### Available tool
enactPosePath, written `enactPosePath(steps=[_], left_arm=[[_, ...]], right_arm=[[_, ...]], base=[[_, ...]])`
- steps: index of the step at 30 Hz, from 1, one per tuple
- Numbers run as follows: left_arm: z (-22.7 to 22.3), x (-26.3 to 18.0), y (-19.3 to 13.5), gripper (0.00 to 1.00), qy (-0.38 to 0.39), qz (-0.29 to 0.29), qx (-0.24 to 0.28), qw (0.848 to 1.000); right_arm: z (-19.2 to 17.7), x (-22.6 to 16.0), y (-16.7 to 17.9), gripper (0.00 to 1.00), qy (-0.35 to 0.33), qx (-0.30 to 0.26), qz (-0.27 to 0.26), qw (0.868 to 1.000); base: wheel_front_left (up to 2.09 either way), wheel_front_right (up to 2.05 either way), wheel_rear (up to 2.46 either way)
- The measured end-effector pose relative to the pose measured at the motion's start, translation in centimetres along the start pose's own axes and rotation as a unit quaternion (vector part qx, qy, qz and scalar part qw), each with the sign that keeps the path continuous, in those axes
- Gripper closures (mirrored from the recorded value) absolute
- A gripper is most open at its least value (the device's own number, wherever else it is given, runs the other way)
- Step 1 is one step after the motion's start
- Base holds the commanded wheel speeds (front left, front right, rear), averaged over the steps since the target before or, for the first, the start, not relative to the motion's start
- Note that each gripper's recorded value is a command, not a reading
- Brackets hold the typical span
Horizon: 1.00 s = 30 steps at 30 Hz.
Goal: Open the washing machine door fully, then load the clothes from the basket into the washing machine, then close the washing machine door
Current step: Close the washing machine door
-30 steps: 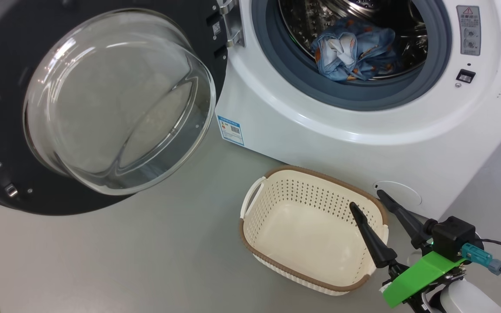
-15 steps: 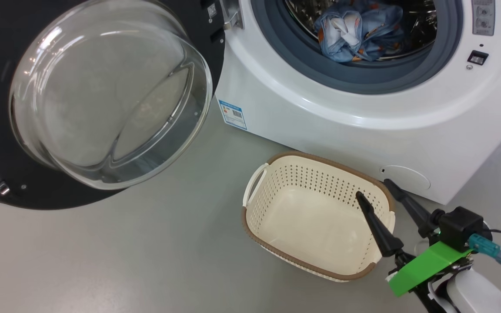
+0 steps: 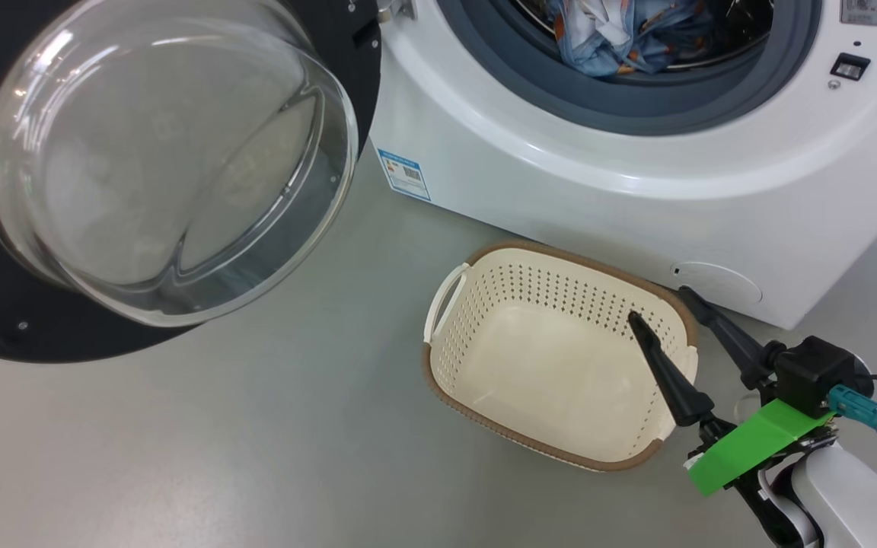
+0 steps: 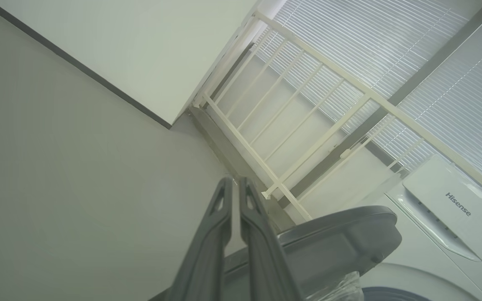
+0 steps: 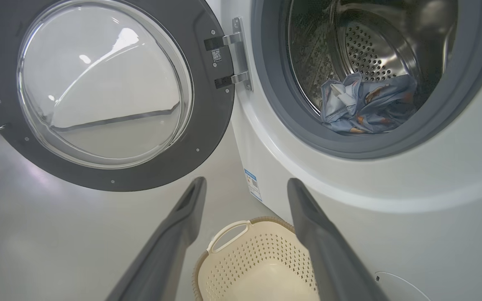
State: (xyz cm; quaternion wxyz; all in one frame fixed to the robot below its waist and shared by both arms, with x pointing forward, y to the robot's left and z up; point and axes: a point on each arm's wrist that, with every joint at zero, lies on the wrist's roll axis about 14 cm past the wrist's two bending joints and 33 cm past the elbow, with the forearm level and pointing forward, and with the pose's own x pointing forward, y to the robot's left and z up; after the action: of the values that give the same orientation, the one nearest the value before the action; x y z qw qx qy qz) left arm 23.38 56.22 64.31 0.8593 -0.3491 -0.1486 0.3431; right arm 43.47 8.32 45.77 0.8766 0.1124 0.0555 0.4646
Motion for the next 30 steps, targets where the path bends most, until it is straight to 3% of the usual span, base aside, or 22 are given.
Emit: enactPosePath(steps=[30], left_arm=[[-7.4, 2.6, 1.3, 1.0, 0.149, 0.048, -0.013, 0.988]], right_arm=[[-1.9, -0.1, -2.9, 0.0, 0.016, 0.0, -0.012, 1.0]], base=[[0.0, 0.0, 0.0]])
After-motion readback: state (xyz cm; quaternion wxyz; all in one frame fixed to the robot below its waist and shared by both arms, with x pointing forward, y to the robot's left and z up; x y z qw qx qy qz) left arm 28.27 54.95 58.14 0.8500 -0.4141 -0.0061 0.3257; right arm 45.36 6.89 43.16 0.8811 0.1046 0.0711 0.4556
